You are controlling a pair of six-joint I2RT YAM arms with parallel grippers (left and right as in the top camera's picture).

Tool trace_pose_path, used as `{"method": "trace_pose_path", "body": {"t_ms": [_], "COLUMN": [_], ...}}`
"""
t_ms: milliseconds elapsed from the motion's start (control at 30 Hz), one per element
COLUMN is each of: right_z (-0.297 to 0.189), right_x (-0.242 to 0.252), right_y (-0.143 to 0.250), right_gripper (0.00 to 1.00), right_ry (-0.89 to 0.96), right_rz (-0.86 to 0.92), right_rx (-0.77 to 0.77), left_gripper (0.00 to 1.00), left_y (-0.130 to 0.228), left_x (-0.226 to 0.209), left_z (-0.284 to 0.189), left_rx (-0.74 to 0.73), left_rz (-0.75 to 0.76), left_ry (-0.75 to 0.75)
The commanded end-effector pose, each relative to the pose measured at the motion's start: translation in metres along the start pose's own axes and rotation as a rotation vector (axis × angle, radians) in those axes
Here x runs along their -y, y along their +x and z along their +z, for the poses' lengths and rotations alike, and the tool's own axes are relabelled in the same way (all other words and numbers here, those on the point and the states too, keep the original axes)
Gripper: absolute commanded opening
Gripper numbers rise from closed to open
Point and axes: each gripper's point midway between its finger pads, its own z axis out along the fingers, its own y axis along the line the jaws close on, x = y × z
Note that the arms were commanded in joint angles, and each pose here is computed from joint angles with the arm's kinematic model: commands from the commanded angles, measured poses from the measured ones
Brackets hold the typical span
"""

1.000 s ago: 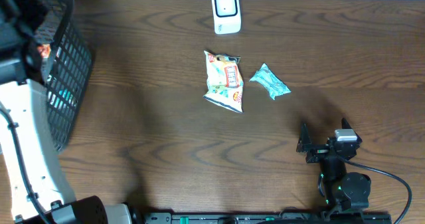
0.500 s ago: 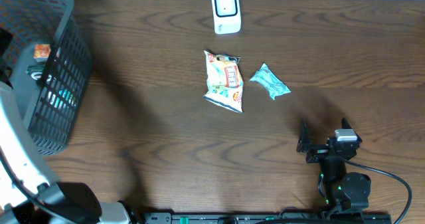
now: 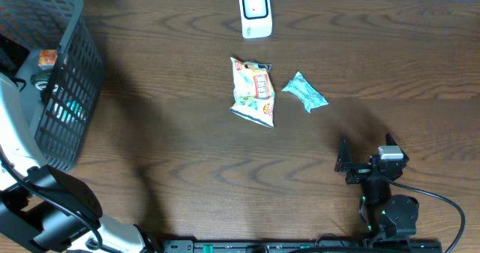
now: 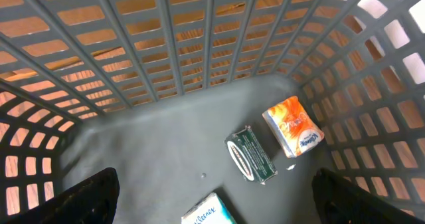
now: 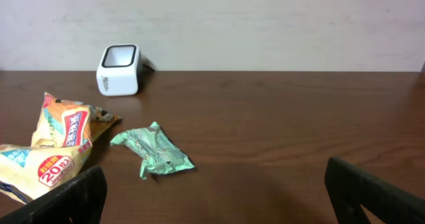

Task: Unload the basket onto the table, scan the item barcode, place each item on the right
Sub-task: 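Return the left gripper over the grey basket, then grasp the small dark green box in the basket with the left gripper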

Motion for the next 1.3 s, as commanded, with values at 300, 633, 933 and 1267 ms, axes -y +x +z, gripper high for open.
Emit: {"method": "trace_pose_path", "body": {"t_ms": [300, 633, 933, 1267], "right_z": [0.000, 0.000, 0.000, 0.000], "right_x": [0.001, 0.001, 0.001, 0.001], "right_y": [0.000, 0.000, 0.000, 0.000], "right_gripper": [0.99, 0.99, 0.99, 0.99], "right_ry": [0.003, 0.004, 0.003, 0.004], "right_rz": [0.004, 0.004, 0.004, 0.004], "right_rx": [0.000, 0.000, 0.000, 0.000], "left_gripper": [0.91, 0.91, 0.91, 0.91], "left_y": [0.007, 0.006, 0.019, 0.057], "left_x": [-0.003, 0.000, 0.004, 0.045], "left_z": [0.009, 0.018, 0.056, 0.100], "left_rx": [-0.024, -0.017, -0.052, -0.187], "left_rz": [0.020, 0.019, 0.029, 0.029], "left_ry": [-0.017, -0.014, -0.032, 0.159]}}
